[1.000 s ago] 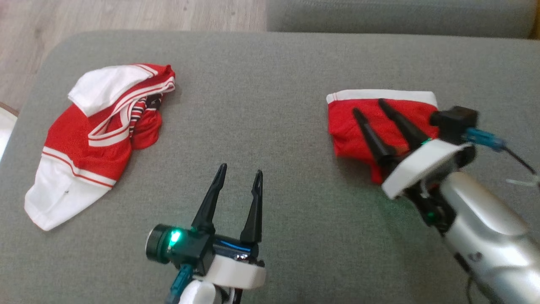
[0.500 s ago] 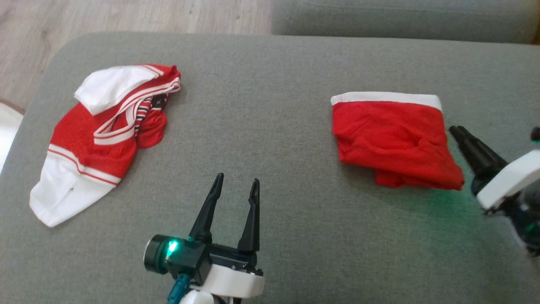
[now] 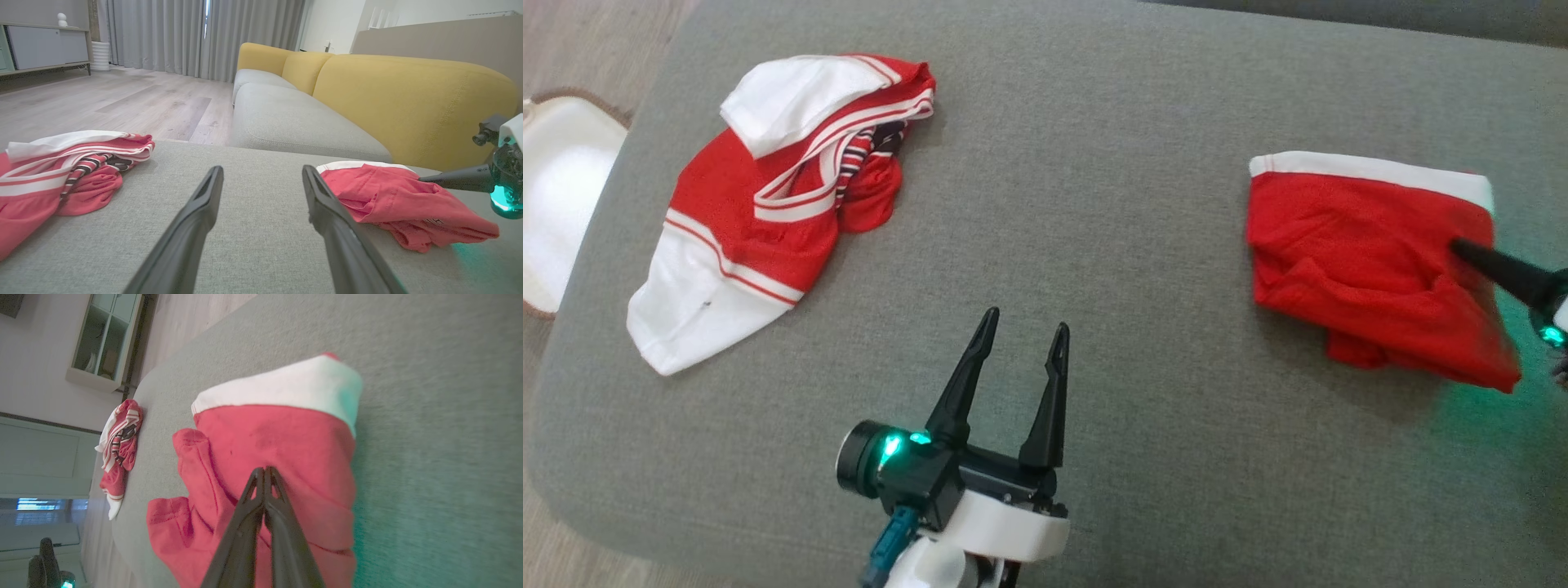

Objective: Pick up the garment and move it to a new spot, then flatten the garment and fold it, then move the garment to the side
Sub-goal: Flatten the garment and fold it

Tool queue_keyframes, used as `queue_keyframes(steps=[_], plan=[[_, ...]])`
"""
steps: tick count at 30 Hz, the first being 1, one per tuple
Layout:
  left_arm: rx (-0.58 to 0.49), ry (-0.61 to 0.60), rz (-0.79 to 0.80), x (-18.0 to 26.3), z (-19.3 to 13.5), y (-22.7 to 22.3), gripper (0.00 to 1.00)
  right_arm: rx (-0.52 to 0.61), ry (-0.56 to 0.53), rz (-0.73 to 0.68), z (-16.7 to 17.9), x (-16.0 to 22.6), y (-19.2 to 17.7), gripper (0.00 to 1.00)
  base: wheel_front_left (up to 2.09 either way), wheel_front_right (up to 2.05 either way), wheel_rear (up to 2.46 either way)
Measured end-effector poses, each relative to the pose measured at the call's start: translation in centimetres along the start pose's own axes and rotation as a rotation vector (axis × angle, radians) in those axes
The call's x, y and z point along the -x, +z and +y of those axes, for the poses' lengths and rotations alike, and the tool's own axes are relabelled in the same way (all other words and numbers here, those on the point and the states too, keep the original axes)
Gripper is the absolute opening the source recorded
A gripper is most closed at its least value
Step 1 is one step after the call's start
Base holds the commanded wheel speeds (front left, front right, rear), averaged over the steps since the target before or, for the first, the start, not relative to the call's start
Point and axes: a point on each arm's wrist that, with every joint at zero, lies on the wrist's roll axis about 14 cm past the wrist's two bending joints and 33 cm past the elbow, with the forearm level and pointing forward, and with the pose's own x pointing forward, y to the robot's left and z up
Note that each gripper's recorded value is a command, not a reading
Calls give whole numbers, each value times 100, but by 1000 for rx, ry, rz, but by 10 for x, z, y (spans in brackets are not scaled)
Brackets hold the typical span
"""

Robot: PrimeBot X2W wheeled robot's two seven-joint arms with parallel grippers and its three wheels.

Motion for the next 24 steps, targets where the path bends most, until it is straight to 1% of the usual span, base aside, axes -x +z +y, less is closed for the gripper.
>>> queue_keyframes(steps=[2,5,8,11,12,14,16,18,21,22,23,24], plan=[[0,10,2,-1,3,-1,100,-7,25,42,6,-7,-9,0,0,0,0],[0,7,2,-1,1,-1,100,12,50,112,15,-8,-26,0,0,0,0],[1,-5,-5,-2,-3,1,100,24,74,173,23,-3,-49,0,0,0,0],[2,-17,-14,-3,-6,4,100,38,106,265,33,5,-80,0,0,0,0],[2,-17,-14,-3,-6,4,100,38,106,265,33,5,-80,0,0,0,0],[1,-23,-18,-3,-7,5,100,51,137,323,44,12,-101,0,0,0,0],[-2,-30,-23,-3,-9,7,100,72,165,352,54,20,-115,0,0,0,0],[-3,-37,-33,-2,-12,10,100,98,185,311,63,25,-114,0,0,0,0],[-8,-38,-55,1,-12,17,100,153,205,132,79,31,-85,0,0,0,0],[-14,-34,-65,2,-11,20,100,179,206,49,84,34,-71,11,0,0,0],[-15,-25,-72,4,-9,23,100,209,203,-32,89,37,-58,11,0,0,0],[-14,-16,-76,7,-7,23,100,243,198,-101,93,41,-49,38,0,0,0]])
